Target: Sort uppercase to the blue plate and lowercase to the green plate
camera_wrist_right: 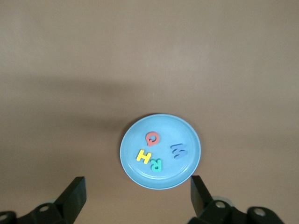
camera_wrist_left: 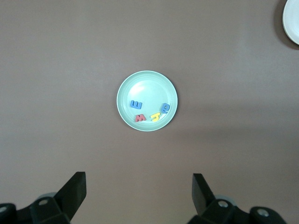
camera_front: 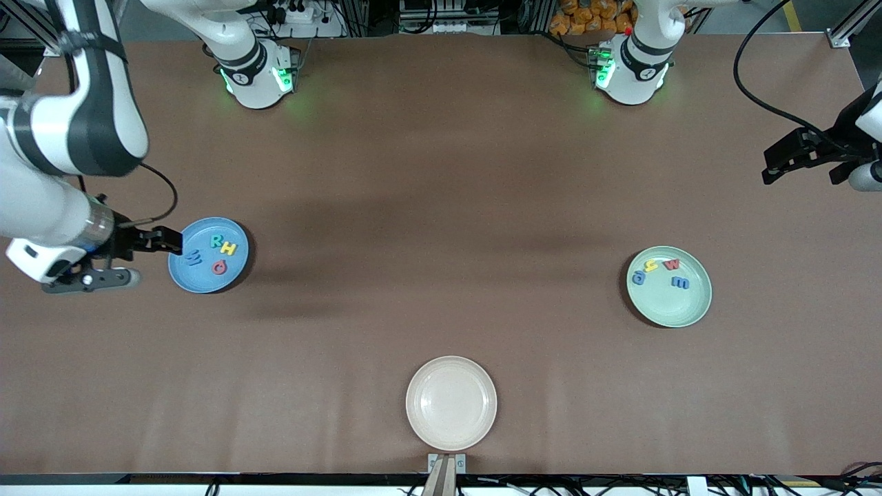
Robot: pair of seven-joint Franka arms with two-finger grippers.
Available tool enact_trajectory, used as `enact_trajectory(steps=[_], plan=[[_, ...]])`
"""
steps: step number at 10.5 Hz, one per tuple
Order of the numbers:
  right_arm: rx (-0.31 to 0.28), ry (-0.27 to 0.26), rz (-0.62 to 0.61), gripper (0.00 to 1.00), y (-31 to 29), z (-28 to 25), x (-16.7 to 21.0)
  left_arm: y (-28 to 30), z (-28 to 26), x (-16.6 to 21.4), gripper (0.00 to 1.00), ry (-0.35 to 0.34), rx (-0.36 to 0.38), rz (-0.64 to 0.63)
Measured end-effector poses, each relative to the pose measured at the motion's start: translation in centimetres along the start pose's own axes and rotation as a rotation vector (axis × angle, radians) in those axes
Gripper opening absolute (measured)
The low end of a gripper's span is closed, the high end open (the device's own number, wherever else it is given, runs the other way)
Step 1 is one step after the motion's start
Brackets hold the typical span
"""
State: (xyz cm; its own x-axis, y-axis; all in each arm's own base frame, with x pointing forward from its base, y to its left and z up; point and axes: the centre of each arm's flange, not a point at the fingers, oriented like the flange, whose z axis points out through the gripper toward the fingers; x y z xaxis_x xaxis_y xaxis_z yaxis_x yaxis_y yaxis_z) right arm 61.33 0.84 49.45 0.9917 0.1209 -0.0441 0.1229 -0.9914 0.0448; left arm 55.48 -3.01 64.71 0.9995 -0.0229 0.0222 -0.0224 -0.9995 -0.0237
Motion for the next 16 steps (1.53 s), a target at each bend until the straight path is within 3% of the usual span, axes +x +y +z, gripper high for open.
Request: enact_trajectory(steps=[4,7,16], plan=[[-0.004,0.092,0.036,1.0,1.1,-9.7,-2.3,-0.1,-0.2,-0.2,1.0,0.0,0.0,-0.001],[-0.004,0.149,0.073,1.0,2.3,-13.1,-3.6,-0.1,-0.2,-0.2,1.0,0.0,0.0,-0.002],[-0.001,0.158,0.096,1.0,2.7,-14.2,-4.4,-0.2,-0.2,-0.3,1.0,-0.002,0.0,-0.002]])
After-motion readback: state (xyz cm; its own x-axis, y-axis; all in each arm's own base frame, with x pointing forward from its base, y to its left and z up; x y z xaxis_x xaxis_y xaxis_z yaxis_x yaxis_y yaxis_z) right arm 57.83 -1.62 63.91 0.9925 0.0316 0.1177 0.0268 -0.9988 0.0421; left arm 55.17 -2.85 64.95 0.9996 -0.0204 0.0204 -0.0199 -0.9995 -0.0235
